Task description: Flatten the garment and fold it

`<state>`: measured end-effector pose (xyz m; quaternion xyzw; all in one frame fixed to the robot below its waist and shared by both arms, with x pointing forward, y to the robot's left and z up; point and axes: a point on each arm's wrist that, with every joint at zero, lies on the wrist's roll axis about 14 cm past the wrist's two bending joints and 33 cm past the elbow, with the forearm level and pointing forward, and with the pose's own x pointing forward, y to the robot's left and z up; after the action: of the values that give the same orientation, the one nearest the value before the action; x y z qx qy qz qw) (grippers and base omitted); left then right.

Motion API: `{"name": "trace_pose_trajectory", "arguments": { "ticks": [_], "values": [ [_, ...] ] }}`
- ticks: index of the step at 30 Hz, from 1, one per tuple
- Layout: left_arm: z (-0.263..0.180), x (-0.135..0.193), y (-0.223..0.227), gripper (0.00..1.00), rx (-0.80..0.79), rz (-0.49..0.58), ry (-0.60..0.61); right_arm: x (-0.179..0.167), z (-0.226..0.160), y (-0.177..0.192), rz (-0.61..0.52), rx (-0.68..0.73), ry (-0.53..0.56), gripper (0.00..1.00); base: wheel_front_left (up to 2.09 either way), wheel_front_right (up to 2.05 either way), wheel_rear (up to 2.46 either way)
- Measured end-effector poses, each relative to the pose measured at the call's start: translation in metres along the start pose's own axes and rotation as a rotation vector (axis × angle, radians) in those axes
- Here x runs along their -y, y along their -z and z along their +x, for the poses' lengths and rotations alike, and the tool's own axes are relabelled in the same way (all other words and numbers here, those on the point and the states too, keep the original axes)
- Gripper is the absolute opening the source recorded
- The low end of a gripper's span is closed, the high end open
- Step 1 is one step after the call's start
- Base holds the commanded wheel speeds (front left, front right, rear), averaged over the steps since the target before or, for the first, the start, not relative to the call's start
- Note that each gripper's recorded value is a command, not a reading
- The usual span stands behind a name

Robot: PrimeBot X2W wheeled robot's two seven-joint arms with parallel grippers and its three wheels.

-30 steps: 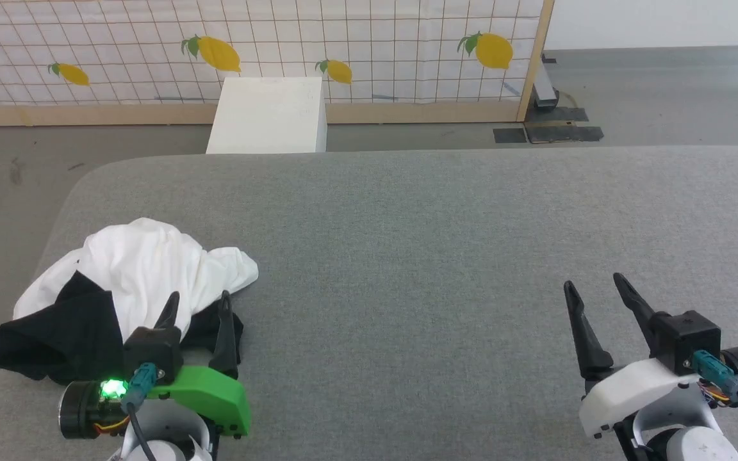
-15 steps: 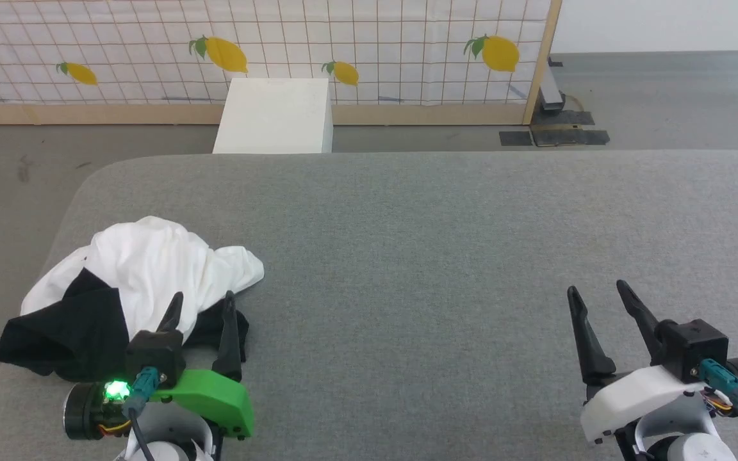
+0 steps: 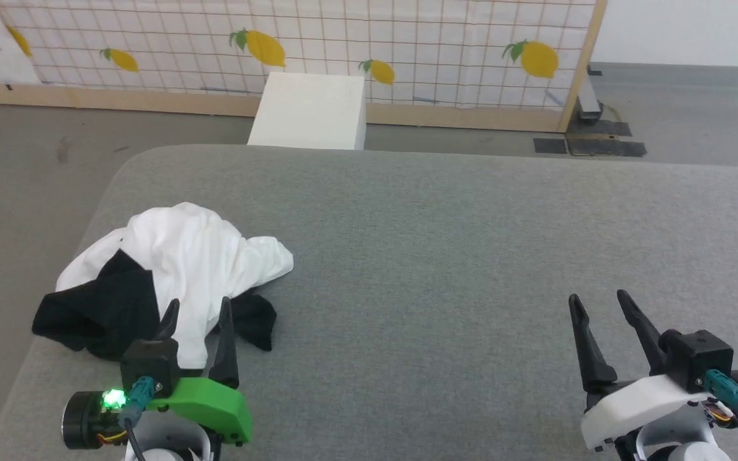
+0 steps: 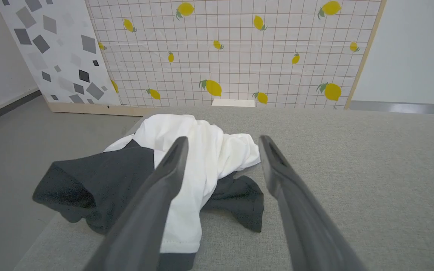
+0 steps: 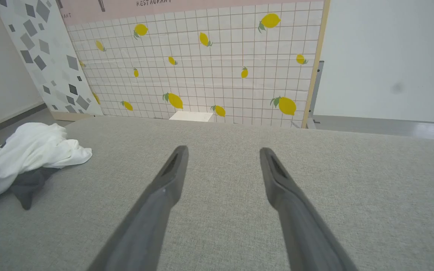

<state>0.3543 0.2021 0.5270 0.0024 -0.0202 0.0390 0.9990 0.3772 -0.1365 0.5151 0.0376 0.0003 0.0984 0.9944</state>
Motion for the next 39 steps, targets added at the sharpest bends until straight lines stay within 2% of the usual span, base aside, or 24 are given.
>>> {"name": "trace_pose_trajectory", "arguments": {
  "ticks": [21, 39],
  "values": [
    [-0.036, -0.043, 0.005, 1.0, 0.009, -0.024, -0.141, -0.042, 0.017, 0.012, 0.062, -0.012, -0.127, 1.0, 0.0, 0.0, 0.0],
    [-0.059, -0.068, 0.006, 1.0, 0.032, -0.028, -0.235, -0.066, 0.023, 0.021, 0.109, -0.023, -0.191, 1.0, 0.0, 0.0, 0.0]
  ]
}}
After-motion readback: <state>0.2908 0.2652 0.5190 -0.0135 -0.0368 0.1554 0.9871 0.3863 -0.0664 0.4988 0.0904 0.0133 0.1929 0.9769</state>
